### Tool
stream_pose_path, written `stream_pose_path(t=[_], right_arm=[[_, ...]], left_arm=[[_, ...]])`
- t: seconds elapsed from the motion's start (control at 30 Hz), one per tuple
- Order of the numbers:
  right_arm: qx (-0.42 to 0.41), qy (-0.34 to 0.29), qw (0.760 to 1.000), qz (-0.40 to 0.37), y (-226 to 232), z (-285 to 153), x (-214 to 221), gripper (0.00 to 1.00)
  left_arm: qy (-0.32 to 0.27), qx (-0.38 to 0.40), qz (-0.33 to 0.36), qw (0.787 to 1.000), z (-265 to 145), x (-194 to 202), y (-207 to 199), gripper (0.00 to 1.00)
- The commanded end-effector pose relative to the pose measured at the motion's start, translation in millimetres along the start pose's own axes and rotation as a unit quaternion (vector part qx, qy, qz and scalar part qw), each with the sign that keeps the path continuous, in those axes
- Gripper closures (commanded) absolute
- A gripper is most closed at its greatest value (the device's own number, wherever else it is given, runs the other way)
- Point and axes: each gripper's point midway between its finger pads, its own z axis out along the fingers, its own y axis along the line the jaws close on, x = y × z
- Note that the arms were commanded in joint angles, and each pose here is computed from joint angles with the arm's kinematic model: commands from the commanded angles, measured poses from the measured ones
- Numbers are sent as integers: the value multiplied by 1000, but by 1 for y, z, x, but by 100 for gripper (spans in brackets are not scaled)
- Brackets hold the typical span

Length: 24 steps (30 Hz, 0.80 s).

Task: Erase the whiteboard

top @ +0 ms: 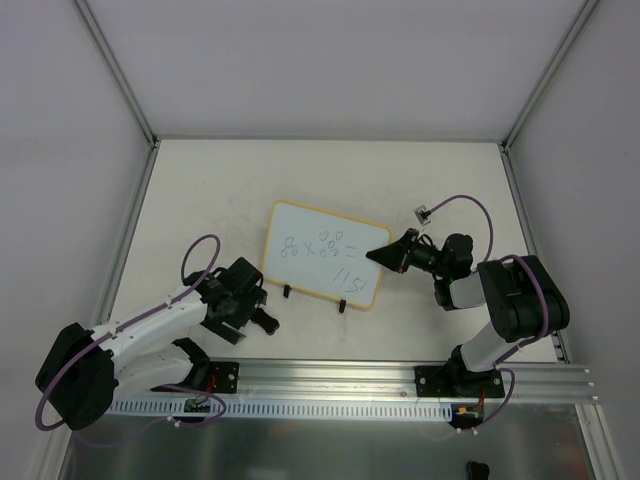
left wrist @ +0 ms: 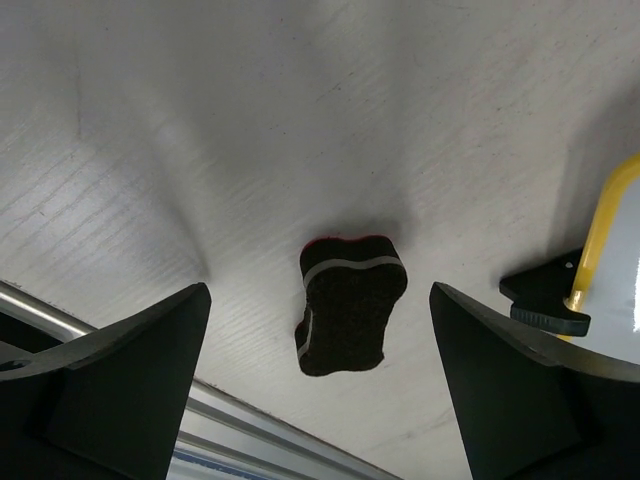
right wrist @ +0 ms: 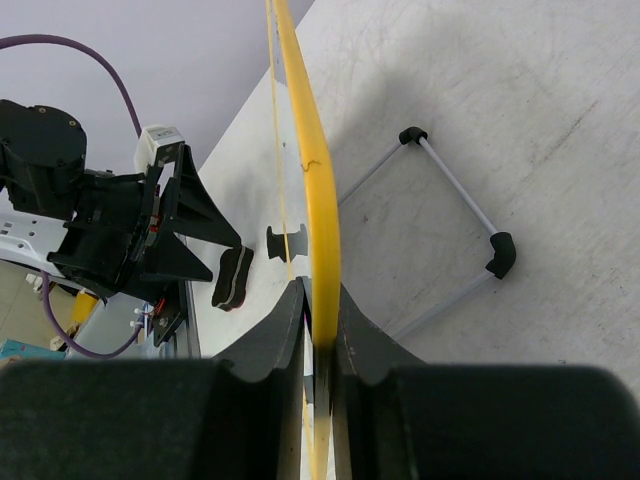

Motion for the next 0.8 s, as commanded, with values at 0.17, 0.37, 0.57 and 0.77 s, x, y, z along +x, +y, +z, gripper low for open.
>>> stream_pose_path(t=[0.17,0.37,0.57,0.77], right_arm=[[-26,-54,990,-131,14,2,-28,100],[-27,-54,990,-131,15,2,-28,100],[-27,-54,990,-130,15,2,-28,100],[-27,-56,989,-131,16,1,-30,100]], left_arm=[[-14,-25,-5,1000,2,5,-8,8],[-19,-17,11,1000,0,6,-20,17],[-5,-27,18,999,3,15,-21,33],[16,-43,30,998,11,27,-20,43]])
